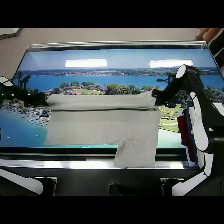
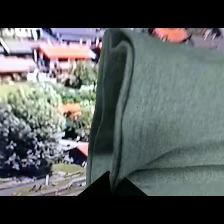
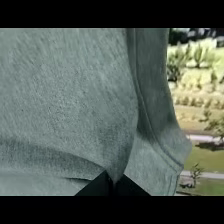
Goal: Fold the shirts.
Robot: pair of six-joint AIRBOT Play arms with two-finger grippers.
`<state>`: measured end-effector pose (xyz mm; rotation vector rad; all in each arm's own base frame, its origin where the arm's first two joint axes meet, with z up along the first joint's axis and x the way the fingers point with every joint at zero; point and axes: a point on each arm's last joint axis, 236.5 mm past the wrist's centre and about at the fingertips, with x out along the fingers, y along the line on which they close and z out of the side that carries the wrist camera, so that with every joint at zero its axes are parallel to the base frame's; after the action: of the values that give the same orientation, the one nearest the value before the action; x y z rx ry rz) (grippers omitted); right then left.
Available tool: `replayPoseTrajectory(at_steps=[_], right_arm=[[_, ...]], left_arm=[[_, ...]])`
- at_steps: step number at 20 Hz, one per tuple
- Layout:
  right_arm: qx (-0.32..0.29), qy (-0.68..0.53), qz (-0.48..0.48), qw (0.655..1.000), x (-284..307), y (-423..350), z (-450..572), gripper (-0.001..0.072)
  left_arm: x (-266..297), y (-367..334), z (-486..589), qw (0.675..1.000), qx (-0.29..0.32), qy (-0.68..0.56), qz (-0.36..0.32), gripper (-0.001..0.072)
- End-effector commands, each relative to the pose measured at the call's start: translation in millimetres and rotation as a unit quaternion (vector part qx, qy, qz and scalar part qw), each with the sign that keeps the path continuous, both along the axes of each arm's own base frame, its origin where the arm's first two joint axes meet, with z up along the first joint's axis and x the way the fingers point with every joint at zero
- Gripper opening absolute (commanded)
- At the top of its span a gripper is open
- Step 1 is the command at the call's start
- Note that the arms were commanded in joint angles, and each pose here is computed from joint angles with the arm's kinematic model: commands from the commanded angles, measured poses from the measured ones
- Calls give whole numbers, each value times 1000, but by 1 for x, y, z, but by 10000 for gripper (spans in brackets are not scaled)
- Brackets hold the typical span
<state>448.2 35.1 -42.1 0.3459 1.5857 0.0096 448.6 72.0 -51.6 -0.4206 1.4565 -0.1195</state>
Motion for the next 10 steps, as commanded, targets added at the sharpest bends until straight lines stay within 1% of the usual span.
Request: replayPoseTrajectory(at_steps=[1,3,4,5,6,8,10], right_arm=[[1,81,-17,997,-40,9,-28,57],[17,74,-34,996,-35,17,-28,58],[24,66,-43,997,-31,20,-24,144],[23,56,-44,997,-29,19,-18,335],[20,45,-40,998,-29,15,-8,426],[12,49,-33,998,-44,-7,16,436],[-9,84,-28,996,-78,-39,36,436]], left_arm=[[-40,-8,-21,995,-30,94,-25,34],[-40,-9,-21,995,-32,95,-25,35],[-39,-11,-20,995,-35,93,-24,119],[-40,-9,-16,995,-36,92,-21,353],[-41,-6,-11,995,-34,91,-14,457],[-52,3,3,994,-33,104,3,465],[-84,11,12,988,-33,149,10,463]])
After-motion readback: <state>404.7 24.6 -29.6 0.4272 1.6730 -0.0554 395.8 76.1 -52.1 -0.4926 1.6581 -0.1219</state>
